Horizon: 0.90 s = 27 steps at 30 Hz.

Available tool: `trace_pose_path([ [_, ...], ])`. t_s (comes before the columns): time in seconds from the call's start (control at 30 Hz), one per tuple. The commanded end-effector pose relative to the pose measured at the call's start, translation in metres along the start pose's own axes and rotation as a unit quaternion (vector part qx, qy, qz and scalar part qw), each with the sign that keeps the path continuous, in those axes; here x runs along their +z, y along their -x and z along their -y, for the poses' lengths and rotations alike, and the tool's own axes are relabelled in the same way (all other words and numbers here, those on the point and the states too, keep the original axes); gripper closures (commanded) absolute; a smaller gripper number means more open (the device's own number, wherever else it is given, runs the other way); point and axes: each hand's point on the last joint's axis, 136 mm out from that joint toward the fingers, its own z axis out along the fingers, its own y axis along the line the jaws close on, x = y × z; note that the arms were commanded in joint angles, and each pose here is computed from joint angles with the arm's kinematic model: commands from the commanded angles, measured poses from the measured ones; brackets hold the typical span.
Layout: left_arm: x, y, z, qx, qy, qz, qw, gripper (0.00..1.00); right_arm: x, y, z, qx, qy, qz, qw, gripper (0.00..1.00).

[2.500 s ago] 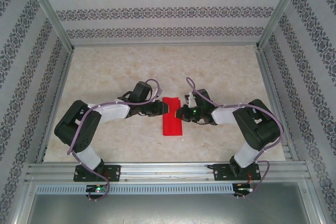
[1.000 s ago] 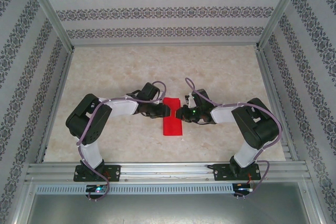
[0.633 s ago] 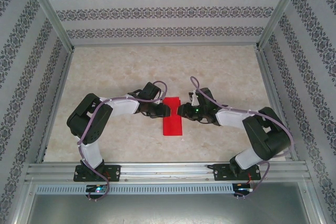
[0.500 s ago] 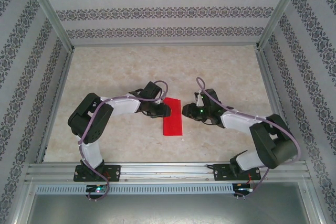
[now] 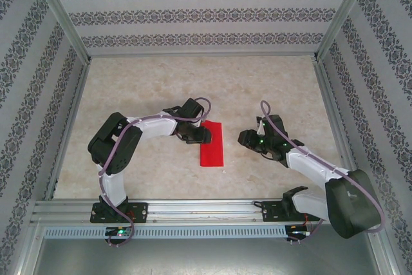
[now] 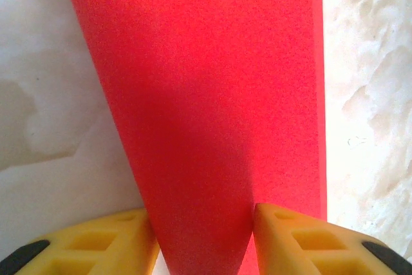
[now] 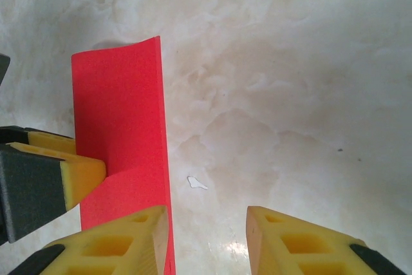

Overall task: Fold a paper plane with a square sheet of paper (fold left side to right side)
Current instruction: First fold in half a square sheet of paper at the center of the table, then hold the square sheet of paper at the center of the table.

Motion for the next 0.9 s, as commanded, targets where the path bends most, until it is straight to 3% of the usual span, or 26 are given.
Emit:
trace_pose_path([
  [0.0, 0.036, -0.03, -0.031, 0.012, 0.061, -0.047, 0.997, 0.55, -0.003, -0.006, 0.013, 0.001, -0.019, -0.002, 1.0, 0.63],
  [0.87, 0.039, -0.025, -0.031, 0.005, 0.068, -0.045, 0.997, 0.52, -0.002, -0.011, 0.004, 0.009, 0.008, -0.013, 1.0, 0.63],
])
